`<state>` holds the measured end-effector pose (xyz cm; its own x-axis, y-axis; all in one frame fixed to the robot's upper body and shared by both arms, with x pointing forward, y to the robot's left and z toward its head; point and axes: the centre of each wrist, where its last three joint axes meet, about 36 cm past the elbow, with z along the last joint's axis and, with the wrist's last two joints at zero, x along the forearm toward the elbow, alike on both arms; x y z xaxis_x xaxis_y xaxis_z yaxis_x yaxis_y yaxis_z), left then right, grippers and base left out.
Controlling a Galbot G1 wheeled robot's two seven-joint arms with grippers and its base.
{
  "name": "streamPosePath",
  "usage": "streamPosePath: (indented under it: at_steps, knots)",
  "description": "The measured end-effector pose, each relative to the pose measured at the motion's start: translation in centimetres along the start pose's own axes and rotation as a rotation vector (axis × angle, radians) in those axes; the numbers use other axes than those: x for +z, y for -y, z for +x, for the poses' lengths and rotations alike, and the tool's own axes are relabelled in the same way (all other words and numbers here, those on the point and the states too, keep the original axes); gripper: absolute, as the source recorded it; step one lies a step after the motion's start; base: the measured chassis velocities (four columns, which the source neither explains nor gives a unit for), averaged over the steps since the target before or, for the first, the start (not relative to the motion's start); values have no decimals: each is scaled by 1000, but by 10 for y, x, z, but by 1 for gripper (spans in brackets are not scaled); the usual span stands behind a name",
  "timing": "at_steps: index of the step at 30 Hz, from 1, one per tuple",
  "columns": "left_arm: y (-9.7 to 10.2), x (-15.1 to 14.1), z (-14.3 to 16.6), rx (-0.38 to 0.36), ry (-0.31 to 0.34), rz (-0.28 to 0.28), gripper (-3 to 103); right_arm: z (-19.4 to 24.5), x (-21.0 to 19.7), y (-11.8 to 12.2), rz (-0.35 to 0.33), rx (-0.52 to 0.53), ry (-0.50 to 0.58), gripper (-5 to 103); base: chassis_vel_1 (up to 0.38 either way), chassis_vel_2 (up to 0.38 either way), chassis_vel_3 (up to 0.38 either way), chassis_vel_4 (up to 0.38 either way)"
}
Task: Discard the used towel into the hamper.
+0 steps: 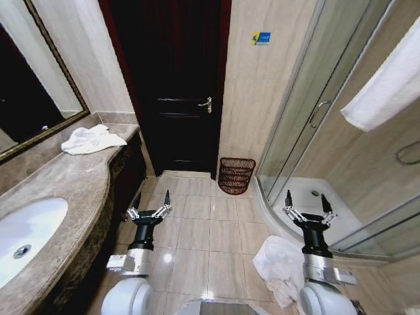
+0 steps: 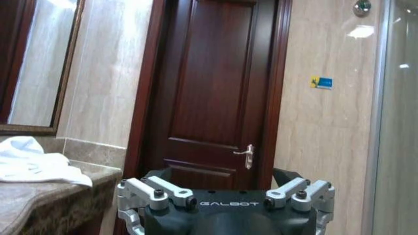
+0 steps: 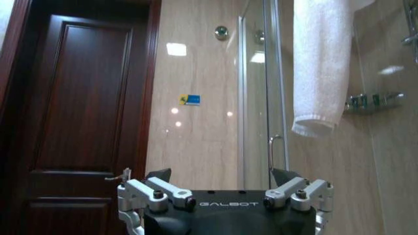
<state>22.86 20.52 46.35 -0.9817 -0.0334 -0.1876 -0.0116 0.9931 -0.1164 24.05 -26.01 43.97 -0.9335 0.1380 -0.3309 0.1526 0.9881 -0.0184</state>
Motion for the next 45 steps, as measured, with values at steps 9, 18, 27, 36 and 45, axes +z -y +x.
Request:
streamPosePath:
  at_steps: [9, 18, 27, 36, 45]
  knots:
    - [18, 16, 11, 50, -28, -20, 100, 4, 2, -8, -15, 4, -7, 100, 0, 0, 0, 0]
    - [23, 23, 11, 58, 5, -82, 100, 1, 8, 2, -17, -1, 77, 100, 0, 0, 0, 0]
    - [16, 25, 15, 80, -28, -65, 100, 6, 15, 1, -6, -26, 112, 100, 0, 0, 0, 0]
    - [15, 23, 13, 85, -8, -73, 98, 6, 13, 1, -26, -28, 50, 100, 0, 0, 0, 0]
    - [13, 29, 12, 100, 26, -95, 94, 5, 14, -4, -31, -70, 59, 100, -31, 28, 31, -21]
